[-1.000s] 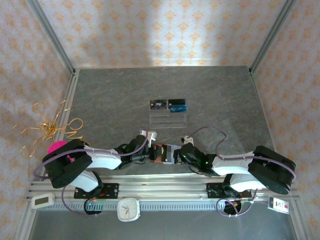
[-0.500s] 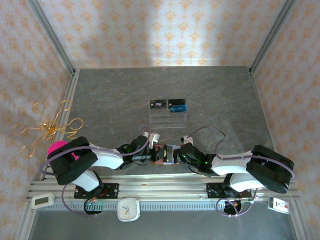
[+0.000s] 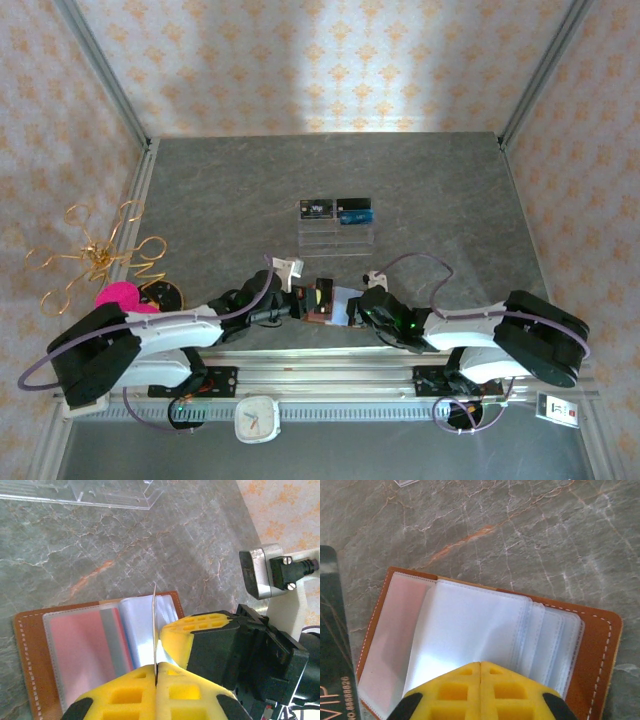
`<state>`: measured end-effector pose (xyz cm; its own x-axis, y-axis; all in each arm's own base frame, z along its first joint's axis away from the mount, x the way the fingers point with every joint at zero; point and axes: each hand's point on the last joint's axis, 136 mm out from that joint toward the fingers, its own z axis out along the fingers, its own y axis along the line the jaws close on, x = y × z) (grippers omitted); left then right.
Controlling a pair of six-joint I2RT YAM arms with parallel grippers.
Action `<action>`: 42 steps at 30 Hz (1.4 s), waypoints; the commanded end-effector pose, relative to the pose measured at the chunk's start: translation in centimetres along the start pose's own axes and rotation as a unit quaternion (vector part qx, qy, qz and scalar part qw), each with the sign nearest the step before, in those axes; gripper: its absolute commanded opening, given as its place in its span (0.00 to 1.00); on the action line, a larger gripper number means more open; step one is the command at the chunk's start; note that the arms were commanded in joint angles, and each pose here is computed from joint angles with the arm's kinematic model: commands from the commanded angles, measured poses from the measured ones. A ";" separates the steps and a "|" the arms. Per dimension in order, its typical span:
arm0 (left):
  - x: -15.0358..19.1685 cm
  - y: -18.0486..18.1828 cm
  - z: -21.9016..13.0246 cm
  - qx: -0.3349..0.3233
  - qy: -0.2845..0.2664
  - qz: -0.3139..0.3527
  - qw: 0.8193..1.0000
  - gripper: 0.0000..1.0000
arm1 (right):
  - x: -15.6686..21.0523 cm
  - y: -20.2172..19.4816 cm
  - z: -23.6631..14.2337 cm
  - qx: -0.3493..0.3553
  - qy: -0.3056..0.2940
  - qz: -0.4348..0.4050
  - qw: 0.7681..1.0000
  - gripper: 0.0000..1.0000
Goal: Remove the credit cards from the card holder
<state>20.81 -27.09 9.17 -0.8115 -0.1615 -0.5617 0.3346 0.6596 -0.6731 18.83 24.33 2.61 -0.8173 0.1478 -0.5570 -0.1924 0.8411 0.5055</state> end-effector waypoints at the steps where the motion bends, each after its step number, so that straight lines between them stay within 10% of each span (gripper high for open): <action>1: -0.4 0.4 -0.7 -0.014 -0.008 0.030 0.999 0.00 | -0.5 -0.2 -0.7 0.004 -0.009 -0.032 0.999 0.10; 10: -2.6 -6.9 -3.0 0.116 -0.016 0.130 0.984 0.00 | -6.1 6.9 -7.6 -0.146 -0.091 -0.096 0.980 0.50; 19: -1.5 -12.5 -5.6 0.264 0.013 0.169 0.950 0.00 | -6.7 10.7 -11.2 -0.288 -0.079 -0.100 0.949 0.58; 28: -2.3 -13.3 -6.0 0.281 0.000 0.153 0.947 0.00 | -6.1 13.9 -13.4 -0.373 -0.052 -0.123 0.918 0.14; 30: -2.4 -13.4 -6.1 0.286 -0.004 0.149 0.947 0.12 | -6.4 14.2 -13.7 -0.376 -0.056 -0.122 0.917 0.02; 34: -2.6 -13.6 -7.0 0.305 -0.025 0.134 0.942 0.38 | -8.4 14.3 -14.9 -0.377 -0.108 -0.101 0.914 0.00; 42: -2.6 -12.4 -7.3 0.298 -0.046 0.115 0.946 0.39 | -10.5 14.5 -17.0 -0.397 -0.169 -0.067 0.900 0.00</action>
<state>15.21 -29.83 21.02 -0.6717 -0.0837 -0.7361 0.7132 0.1958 -0.6730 15.15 26.71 24.63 -0.6115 0.2412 -0.7536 -0.6975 0.2854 0.6573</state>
